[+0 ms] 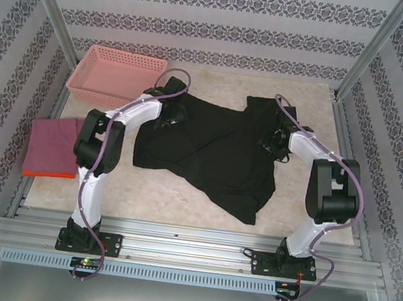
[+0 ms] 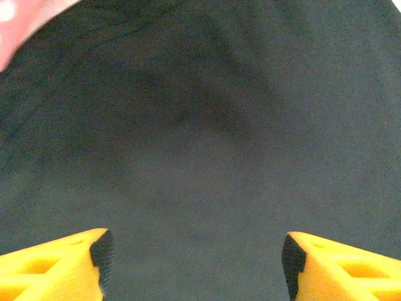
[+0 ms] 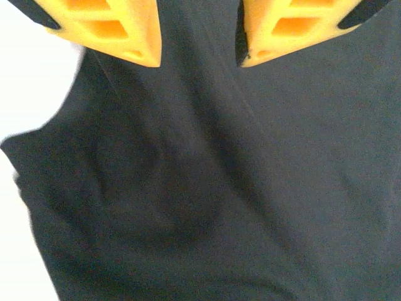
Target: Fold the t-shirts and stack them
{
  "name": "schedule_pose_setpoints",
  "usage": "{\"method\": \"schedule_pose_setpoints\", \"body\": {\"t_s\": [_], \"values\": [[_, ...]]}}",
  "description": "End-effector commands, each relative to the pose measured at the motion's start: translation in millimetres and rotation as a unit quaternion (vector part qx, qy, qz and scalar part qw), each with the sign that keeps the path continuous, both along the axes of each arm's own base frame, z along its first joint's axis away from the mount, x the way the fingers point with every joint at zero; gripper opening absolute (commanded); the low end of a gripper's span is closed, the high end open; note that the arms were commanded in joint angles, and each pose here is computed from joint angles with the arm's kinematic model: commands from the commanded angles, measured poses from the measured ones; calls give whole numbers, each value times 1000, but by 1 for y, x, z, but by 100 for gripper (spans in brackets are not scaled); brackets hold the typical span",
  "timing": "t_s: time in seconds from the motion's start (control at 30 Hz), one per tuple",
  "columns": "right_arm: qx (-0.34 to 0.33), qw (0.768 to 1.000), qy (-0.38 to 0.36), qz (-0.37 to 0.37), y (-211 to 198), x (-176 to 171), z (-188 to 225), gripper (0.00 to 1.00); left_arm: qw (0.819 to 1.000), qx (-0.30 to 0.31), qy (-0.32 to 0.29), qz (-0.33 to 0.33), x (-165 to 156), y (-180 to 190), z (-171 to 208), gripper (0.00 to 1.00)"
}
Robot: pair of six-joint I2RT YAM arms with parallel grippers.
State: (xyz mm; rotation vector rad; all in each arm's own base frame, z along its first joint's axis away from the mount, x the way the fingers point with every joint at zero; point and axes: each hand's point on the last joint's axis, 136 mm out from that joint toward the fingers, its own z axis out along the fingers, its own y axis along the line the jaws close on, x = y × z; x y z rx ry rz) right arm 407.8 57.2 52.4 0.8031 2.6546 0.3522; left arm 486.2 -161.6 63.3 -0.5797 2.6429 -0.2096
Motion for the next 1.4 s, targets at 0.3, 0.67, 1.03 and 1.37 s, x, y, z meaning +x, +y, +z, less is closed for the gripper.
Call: {"method": "schedule_pose_setpoints", "body": {"t_s": [0.3, 0.67, 1.03, 1.37], "values": [[-3, 999, 31, -28, -22, 85, -33, 35, 998, -5, 67, 18, 20, 9, -47, 70], [2, 1000, 14, -5, -26, 168, -37, 35, 997, -9, 74, 26, 45, 8, -47, 73], [24, 990, -132, 48, -10, 217, 73, 52, 999, -17, 0, 38, 50, 9, 26, 84], [5, 981, -171, 89, 9, 115, 115, 63, 989, -1, -17, 144, -42, 51, 78, 100]]}}
